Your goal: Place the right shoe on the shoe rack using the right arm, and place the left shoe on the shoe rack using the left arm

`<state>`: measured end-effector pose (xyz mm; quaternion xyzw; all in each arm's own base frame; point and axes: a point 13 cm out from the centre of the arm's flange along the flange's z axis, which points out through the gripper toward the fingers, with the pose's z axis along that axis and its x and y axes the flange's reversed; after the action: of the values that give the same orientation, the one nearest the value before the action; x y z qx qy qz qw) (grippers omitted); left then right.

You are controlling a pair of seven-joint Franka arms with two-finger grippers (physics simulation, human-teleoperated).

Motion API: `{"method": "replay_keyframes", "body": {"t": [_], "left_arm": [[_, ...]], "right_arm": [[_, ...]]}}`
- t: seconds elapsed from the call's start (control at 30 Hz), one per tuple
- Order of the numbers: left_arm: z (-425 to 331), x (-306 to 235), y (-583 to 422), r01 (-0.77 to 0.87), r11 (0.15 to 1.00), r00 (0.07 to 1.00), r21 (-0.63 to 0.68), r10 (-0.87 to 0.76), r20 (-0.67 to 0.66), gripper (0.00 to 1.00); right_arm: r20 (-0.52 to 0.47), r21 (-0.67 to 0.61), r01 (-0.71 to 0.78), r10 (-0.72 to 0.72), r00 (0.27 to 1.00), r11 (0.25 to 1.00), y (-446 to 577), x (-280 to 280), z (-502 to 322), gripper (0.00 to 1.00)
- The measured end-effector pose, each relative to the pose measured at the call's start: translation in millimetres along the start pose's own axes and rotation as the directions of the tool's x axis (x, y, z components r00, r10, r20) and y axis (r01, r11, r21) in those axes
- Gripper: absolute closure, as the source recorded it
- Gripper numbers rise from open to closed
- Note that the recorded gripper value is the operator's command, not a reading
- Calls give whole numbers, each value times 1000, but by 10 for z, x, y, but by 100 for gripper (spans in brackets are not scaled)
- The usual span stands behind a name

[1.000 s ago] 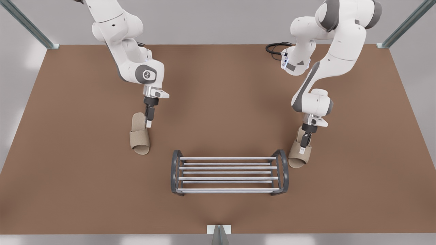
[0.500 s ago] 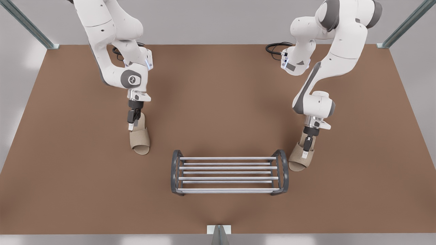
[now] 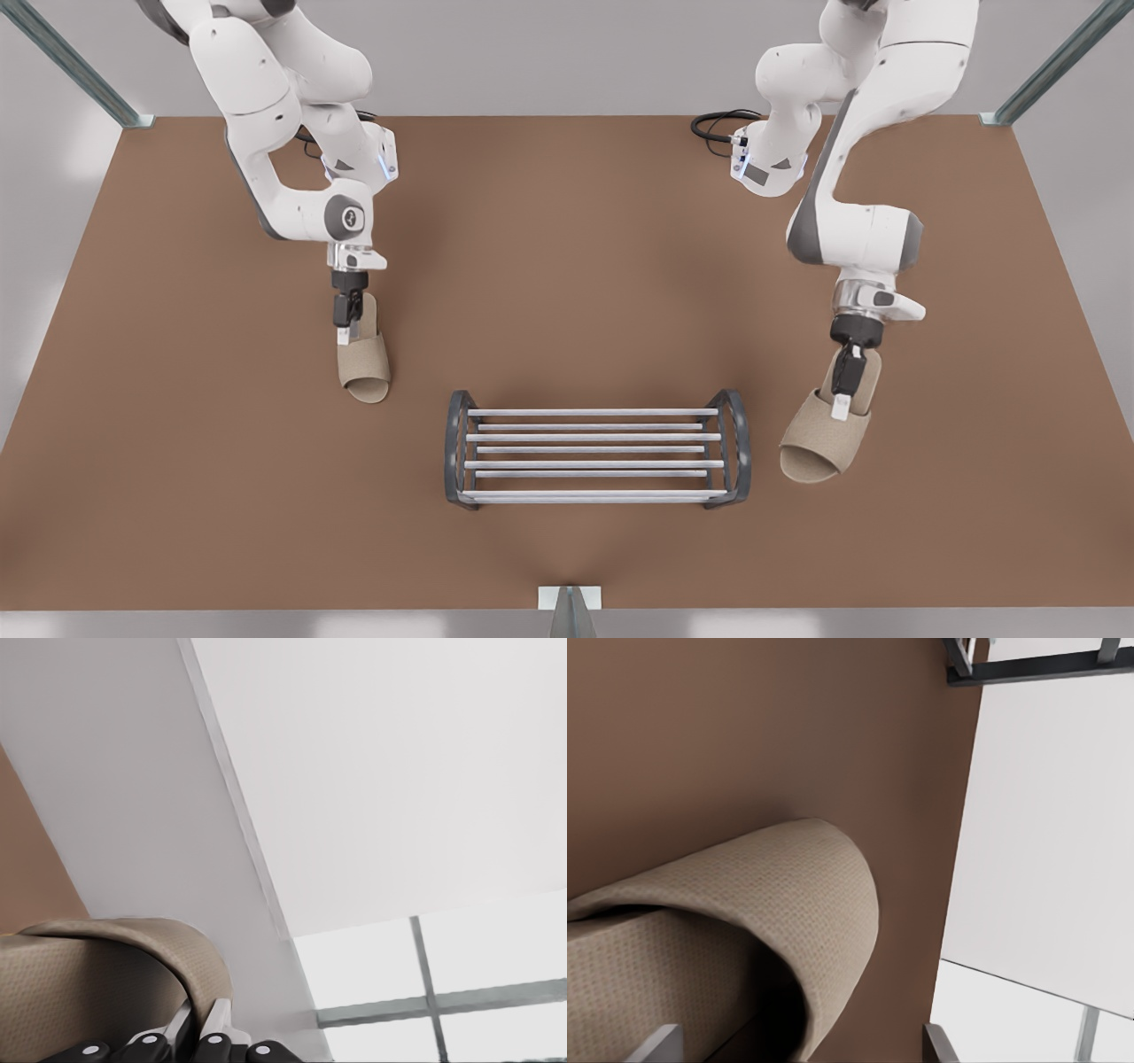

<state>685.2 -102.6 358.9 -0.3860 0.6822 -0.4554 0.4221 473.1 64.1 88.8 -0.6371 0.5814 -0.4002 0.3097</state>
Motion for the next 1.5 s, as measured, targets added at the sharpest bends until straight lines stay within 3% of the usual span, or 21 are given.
{"method": "replay_keyframes", "body": {"t": [0.1, 0.2, 0.33, 0.4, 0.53, 0.6, 0.77, 0.8, 0.83, 1.07, 1.17, 1.3, 1.4, 1.47, 1.5], "left_arm": [[52, 591, -867, 32, 999, 997, 2, -32, -72, 79], [-88, 1510, -1379, 83, 995, 982, -51, -91, -166, 79], [-225, 2842, -1109, 101, 968, 943, -230, -167, -290, 79], [-59, 3134, -794, 87, 948, 937, -305, -182, -299, 79], [305, 2884, -429, 122, 917, 953, -379, -216, -215, 79], [440, 2734, -359, 154, 908, 956, -391, -237, -174, 79], [718, 2471, -360, 186, 911, 961, -368, -246, -125, 79], [742, 2457, -344, 187, 911, 961, -367, -247, -123, 31], [762, 2432, -325, 189, 912, 961, -365, -248, -120, 0], [922, 2302, -30, 209, 903, 960, -375, -263, -99, 0], [940, 2284, -54, 217, 904, 958, -368, -270, -98, 0], [572, 1895, -1031, 325, 908, 935, -266, -351, -55, 0], [178, 843, -1925, 308, 947, 951, -95, -308, 15, 0], [55, -18, -2366, 204, 978, 977, 47, -206, 54, 0], [0, -169, -2549, 99, 991, 993, 88, -104, 51, 0]], "right_arm": [[7, 39, -17, 16, 1000, 999, -140, 3, 117, 0], [23, 58, -24, 22, 999, 998, -148, -15, 227, 0], [40, 100, -37, 33, 999, 994, -307, -10, 381, 0], [37, 115, -54, 50, 998, 992, -378, 13, 442, 10], [32, 119, -90, 86, 996, 989, -352, 31, 526, 67], [33, 129, -105, 102, 994, 986, -392, 36, 550, 79], [35, 166, -139, 135, 990, 976, -604, 52, 618, 79], [37, 177, -146, 141, 989, 973, -674, 55, 635, 79], [39, 195, -153, 148, 988, 969, -799, 60, 657, 79], [117, 342, -263, 237, 964, 902, -3202, -29, 835, 79], [166, 252, -353, 319, 933, 901, -3538, -351, 601, 79], [204, 66, -542, 520, 829, 838, -3427, -1037, 326, 79], [215, -28, -719, 707, 674, 694, -3703, -1939, -56, 79], [214, -34, -774, 761, 612, 632, -4051, -2378, -293, 79], [201, -28, -789, 777, 597, 614, -4197, -2489, -371, 79]]}}
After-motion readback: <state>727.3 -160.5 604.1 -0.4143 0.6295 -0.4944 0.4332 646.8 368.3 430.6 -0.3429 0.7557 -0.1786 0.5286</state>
